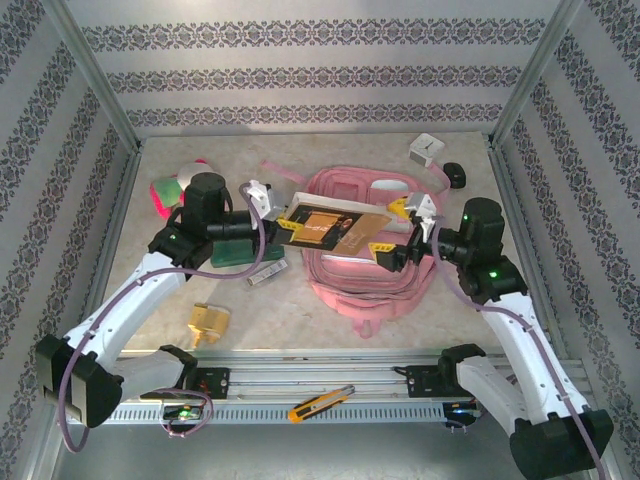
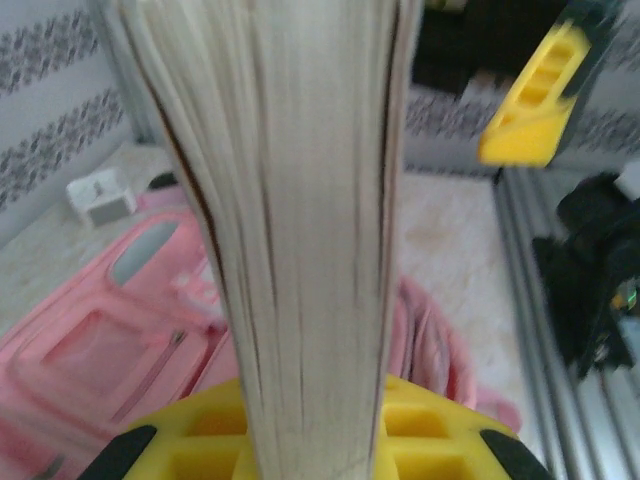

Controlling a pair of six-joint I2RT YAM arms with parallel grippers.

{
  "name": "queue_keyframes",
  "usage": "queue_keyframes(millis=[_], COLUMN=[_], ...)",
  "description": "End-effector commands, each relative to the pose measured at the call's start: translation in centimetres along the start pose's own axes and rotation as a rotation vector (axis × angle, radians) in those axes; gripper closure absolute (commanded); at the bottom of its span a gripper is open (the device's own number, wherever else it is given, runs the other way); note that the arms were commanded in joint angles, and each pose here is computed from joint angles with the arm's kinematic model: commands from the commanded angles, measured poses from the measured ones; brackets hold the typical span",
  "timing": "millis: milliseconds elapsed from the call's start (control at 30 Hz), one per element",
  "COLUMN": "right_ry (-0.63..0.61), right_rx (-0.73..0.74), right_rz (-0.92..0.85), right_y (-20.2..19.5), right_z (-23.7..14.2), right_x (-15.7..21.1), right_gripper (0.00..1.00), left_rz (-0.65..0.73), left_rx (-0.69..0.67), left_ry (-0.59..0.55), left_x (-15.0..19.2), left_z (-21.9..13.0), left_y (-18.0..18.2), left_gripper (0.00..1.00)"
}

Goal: Pack the student bag

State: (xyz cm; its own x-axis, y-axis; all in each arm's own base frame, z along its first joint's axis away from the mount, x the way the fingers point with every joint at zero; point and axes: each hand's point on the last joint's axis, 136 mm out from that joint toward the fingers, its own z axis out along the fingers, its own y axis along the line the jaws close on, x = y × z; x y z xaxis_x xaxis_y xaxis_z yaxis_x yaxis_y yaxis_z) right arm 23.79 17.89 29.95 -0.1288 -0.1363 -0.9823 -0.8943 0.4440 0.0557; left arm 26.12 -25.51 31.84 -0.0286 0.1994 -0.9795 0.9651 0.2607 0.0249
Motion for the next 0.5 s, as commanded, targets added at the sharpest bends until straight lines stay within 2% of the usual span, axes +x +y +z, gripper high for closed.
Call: queue_keyframes(millis=[0, 100, 200, 267, 400, 467], right_ry=[-0.086, -0.108, -0.119, -0.118, -0.107, -0.104], right_rx=[-0.207, -0.258, -0.306, -0.335, -0.387, -0.402], right_rz=[0.099, 0.124, 0.127, 0.139, 0.158, 0.164], right_y=[2.3, 2.3, 2.7, 3.0, 3.6, 3.8], right_z=[0.2, 0.4, 0.4, 0.3, 0.1, 0.0], right_x=[-1.8, -2.7, -3.4, -3.6, -3.4, -3.4], right_gripper=[0.02, 0.02, 0.07, 0.17, 0.47, 0.57], left_rz=[0.108, 0.112, 0.115, 0.116, 0.106, 0.093], left_rx=[0.134, 0.168, 0.187, 0.192, 0.158, 0.134], left_ry=[-0.261, -0.301, -0.321, -0.336, -0.373, -0.372], left_x=[-7.7, -8.6, -9.0, -9.3, -9.6, -9.4], left_z=[-1.6, -1.8, -1.8, -1.8, -1.6, -1.3], left_y=[-2.5, -2.8, -3.0, -2.9, -2.0, -1.3], left_gripper=[1.0, 1.0, 1.0, 1.0, 0.98, 0.97])
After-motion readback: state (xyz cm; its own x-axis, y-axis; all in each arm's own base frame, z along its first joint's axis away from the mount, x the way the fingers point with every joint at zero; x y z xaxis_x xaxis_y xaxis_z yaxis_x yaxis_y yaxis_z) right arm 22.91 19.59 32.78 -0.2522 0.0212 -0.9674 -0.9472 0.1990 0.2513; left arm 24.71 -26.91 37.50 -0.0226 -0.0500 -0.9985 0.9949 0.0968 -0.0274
